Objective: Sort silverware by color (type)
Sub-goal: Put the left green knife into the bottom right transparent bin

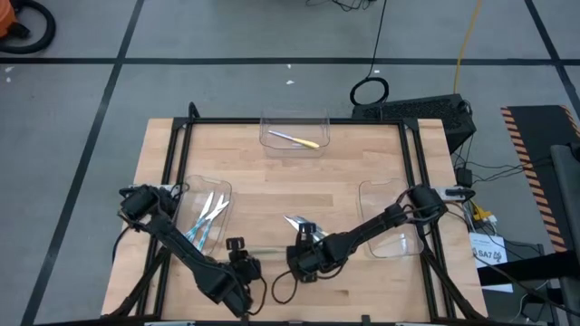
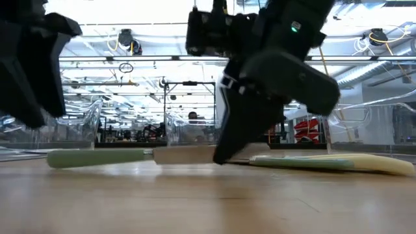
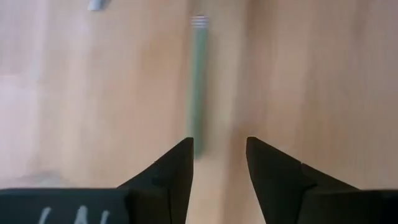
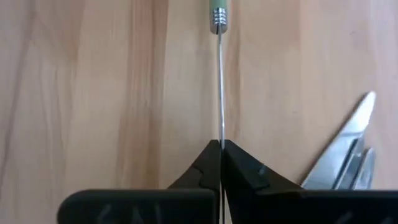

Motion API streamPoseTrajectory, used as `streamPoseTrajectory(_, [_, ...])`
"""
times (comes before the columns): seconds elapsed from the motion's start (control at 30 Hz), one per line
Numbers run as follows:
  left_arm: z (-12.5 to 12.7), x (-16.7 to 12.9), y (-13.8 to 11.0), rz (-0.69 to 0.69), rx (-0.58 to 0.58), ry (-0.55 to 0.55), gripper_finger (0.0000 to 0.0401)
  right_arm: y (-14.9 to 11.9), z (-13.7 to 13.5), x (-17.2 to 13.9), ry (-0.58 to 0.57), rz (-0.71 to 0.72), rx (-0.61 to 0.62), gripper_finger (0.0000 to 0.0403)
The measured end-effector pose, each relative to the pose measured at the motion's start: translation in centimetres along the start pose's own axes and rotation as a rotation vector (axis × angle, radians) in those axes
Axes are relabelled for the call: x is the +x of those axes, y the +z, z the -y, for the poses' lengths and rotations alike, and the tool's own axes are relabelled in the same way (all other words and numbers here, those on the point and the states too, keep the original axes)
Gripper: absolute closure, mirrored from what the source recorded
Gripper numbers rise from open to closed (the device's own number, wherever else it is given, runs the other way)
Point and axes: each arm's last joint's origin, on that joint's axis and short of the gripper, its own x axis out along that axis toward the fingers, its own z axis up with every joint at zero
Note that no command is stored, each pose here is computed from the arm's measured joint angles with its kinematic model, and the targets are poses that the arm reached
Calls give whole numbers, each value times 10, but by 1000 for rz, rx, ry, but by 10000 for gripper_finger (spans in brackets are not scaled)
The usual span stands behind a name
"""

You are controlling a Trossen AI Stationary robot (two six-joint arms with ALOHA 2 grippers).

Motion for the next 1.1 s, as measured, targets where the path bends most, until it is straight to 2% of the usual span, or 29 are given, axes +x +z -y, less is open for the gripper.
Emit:
streamPoseTrajectory(0.17, [-8, -9, -1, 46, 37, 71, 244, 4, 2, -9, -14, 24, -34, 402])
streamPoseTrajectory(0.3, [-10, -13, -2, 52, 72, 72, 244, 4, 4, -13, -23, 22, -54, 402])
streamPoseTrajectory(0.6, [-28, -53, 1, 226, 9, 63, 244, 7, 3, -41, -95, 84, -69, 402])
streamPoseTrajectory(0.8, [-24, -69, -8, 355, -12, 108, 244, 3, -5, -56, -181, 116, -97, 402])
streamPoseTrajectory(0.97, [-20, -72, -13, 379, -35, 100, 244, 1, -9, -70, -234, 156, -88, 402])
streamPoseTrajectory(1.1, [-20, -73, -13, 388, -9, 115, 244, -3, -8, -80, -272, 159, -44, 403])
